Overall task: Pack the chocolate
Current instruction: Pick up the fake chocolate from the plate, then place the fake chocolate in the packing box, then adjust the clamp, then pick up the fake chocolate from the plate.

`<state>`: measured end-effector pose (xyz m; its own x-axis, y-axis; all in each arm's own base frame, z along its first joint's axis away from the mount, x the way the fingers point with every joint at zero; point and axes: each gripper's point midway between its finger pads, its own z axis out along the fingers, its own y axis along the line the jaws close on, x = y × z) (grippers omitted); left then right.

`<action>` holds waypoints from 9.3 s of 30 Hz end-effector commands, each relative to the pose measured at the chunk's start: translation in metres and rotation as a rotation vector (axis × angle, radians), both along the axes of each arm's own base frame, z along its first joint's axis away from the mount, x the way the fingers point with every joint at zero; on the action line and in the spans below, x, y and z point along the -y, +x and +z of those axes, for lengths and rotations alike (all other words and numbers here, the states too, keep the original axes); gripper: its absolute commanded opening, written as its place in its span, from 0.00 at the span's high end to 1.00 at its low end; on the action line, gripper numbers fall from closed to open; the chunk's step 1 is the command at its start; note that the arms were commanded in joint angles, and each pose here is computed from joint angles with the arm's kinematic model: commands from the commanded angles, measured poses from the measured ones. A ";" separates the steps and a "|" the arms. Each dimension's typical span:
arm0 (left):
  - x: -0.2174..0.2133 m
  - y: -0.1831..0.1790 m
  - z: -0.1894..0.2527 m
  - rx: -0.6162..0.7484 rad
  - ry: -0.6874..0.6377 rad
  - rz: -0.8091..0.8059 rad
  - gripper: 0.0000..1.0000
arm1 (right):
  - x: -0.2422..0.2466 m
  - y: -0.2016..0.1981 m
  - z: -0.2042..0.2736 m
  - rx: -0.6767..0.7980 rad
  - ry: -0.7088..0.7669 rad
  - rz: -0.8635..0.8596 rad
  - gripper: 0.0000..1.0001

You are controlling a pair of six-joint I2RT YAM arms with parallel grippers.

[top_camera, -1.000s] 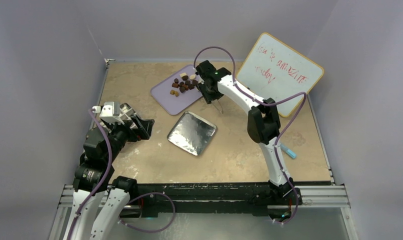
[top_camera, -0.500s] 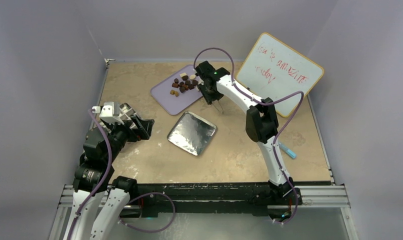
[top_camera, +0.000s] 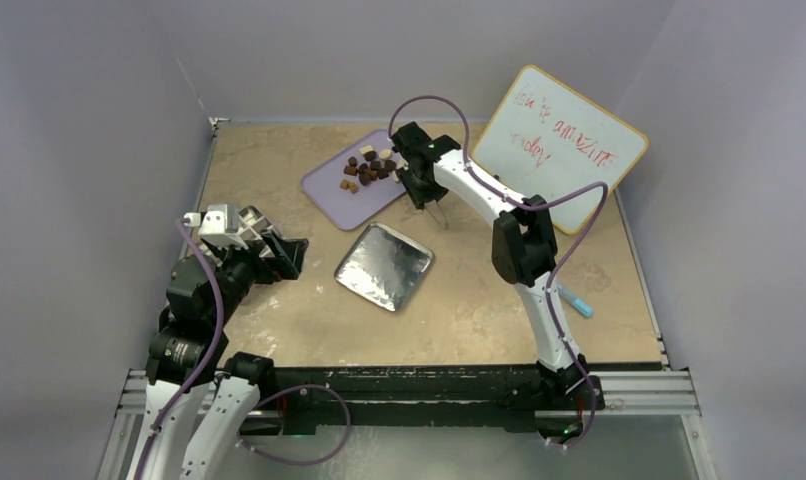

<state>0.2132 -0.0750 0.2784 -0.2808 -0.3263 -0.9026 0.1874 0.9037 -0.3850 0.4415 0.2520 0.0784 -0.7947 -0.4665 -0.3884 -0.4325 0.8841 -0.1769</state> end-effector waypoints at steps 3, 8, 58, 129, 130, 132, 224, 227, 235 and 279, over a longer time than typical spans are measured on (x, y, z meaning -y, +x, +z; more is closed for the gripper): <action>-0.002 0.000 0.005 0.023 0.008 0.008 0.00 | 0.006 0.002 0.011 0.007 -0.014 -0.024 0.58; -0.003 0.000 0.005 0.024 0.008 0.009 0.00 | 0.009 -0.003 0.013 0.000 -0.016 -0.033 0.57; -0.017 -0.003 0.020 0.062 -0.013 0.096 0.00 | -0.084 -0.055 0.071 0.091 0.361 0.161 0.87; -0.019 -0.014 0.045 0.053 -0.110 0.130 0.07 | -0.207 -0.200 0.095 0.086 0.474 0.496 0.66; -0.018 -0.012 0.041 0.037 -0.114 0.131 0.08 | -0.205 -0.201 0.096 0.089 0.477 0.494 0.66; -0.014 -0.007 0.034 0.004 -0.128 0.127 0.08 | -0.199 -0.203 0.094 0.090 0.480 0.489 0.67; 0.029 0.026 -0.031 -0.186 0.007 -0.122 0.04 | 0.007 0.040 0.061 0.354 0.099 -0.076 0.57; 0.032 0.027 -0.033 -0.193 0.003 -0.131 0.04 | 0.010 0.045 0.058 0.347 0.117 -0.080 0.57; 0.031 0.027 -0.032 -0.190 0.002 -0.128 0.04 | 0.008 0.054 0.055 0.334 0.141 -0.054 0.57; 0.032 0.027 -0.034 -0.199 0.002 -0.130 0.04 | 0.011 0.073 0.057 0.370 0.050 0.012 0.67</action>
<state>0.2392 -0.1041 0.2430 -0.5006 -0.2839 -0.8178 0.2015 0.8805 -0.4291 0.5050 0.2402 0.1098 -0.6362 -0.4436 -0.6313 -0.3805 0.8921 -0.2435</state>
